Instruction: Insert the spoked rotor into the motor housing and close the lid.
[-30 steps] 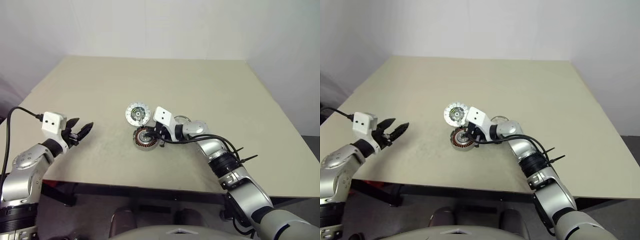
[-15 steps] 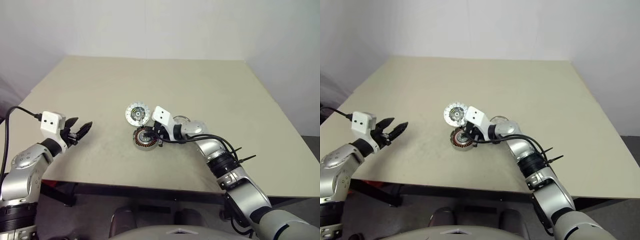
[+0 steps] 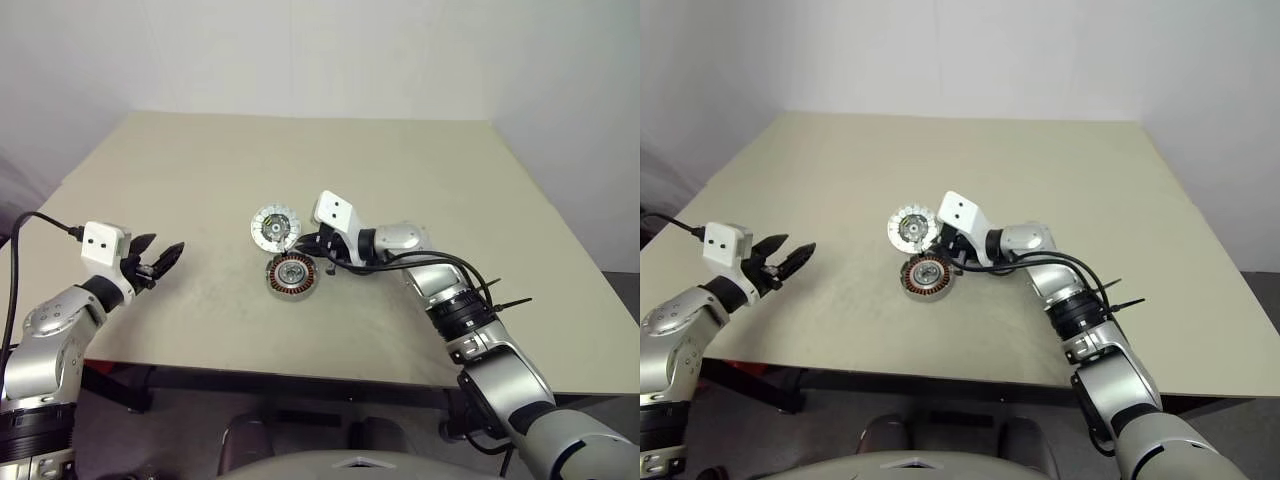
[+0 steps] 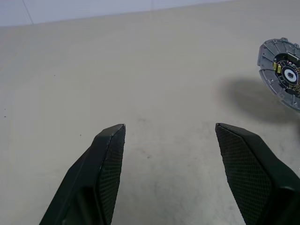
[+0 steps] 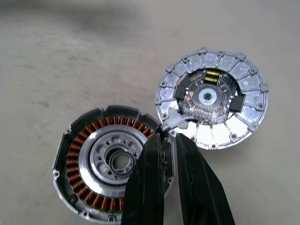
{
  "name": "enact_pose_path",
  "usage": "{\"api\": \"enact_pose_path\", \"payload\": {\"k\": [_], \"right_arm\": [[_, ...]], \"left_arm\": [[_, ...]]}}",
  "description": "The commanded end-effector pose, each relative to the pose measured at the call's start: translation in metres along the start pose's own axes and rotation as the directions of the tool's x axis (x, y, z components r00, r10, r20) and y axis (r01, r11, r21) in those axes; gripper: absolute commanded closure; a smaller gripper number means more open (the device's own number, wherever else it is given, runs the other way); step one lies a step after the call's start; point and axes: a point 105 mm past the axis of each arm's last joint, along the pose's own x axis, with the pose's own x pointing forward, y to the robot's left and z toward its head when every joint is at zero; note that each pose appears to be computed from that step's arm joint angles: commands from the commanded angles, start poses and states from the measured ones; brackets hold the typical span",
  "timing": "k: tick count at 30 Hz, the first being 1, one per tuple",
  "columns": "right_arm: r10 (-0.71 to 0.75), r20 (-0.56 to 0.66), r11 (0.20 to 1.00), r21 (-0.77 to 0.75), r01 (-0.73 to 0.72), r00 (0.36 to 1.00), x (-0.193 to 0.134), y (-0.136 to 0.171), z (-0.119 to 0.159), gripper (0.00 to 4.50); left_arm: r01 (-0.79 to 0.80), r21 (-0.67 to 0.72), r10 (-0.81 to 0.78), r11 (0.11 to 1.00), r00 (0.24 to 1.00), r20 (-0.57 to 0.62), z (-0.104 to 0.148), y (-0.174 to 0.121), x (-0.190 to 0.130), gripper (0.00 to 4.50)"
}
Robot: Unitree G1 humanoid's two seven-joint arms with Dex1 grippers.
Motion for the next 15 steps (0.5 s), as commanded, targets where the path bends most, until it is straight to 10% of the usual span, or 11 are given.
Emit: {"api": "enact_pose_path", "payload": {"k": [1, 15], "right_arm": [[0.024, 0.025, 1.000, -0.008, -0.023, 0.999, 0.002, 0.007, 0.004, 4.00], [0.043, 0.017, 0.998, 0.051, -0.044, 0.999, 0.010, 0.015, -0.009, 4.00]], "left_arm": [[-0.005, 0.035, 0.004, 0.999, 0.999, 0.045, 0.015, 0.003, 0.000, 1.26], [-0.016, 0.048, 0.014, 0.999, 0.999, 0.046, 0.018, 0.006, -0.005, 1.26]]}}
